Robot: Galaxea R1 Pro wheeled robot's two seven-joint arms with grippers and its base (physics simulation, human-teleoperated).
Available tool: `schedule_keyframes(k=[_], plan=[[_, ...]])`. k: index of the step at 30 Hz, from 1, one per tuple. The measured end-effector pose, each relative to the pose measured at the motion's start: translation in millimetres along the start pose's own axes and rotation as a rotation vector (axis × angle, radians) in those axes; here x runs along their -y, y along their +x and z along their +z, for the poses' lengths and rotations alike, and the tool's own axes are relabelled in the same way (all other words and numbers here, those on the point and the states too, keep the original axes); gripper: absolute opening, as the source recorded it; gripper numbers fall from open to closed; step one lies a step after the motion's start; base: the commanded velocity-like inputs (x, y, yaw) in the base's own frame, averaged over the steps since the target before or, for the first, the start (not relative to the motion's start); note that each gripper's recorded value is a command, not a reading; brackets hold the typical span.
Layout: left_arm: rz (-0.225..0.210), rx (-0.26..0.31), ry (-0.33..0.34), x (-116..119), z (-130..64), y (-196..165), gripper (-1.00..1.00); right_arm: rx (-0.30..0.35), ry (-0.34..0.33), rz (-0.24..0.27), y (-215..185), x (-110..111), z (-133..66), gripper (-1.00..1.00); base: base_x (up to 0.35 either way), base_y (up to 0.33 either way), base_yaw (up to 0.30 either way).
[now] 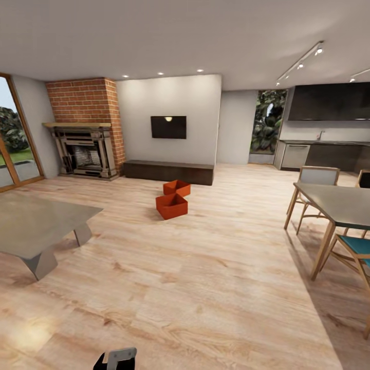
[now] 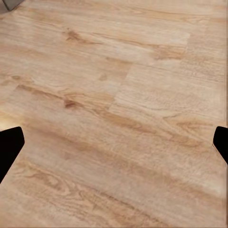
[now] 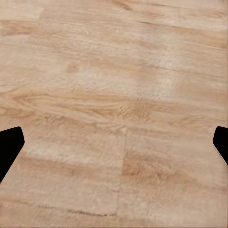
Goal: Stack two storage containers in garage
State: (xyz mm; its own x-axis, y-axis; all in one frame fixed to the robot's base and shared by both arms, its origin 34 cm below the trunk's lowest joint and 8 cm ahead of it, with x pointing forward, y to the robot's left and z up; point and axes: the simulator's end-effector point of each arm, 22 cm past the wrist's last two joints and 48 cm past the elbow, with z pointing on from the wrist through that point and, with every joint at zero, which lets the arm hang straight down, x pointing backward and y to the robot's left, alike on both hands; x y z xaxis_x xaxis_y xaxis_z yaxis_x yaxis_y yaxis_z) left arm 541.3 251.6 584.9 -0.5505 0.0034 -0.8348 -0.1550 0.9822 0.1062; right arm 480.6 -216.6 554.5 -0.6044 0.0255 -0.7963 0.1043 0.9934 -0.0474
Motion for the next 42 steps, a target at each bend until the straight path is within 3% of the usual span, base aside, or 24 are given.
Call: schedule_keyframes(k=[42], plan=[[0.0, 0.0, 0.0, 0.0, 0.0, 0.0, 1.0, -0.001, 0.0, 0.0, 0.4, 0.0, -0.1, 1.0, 0.34, -0.15, 0.0]])
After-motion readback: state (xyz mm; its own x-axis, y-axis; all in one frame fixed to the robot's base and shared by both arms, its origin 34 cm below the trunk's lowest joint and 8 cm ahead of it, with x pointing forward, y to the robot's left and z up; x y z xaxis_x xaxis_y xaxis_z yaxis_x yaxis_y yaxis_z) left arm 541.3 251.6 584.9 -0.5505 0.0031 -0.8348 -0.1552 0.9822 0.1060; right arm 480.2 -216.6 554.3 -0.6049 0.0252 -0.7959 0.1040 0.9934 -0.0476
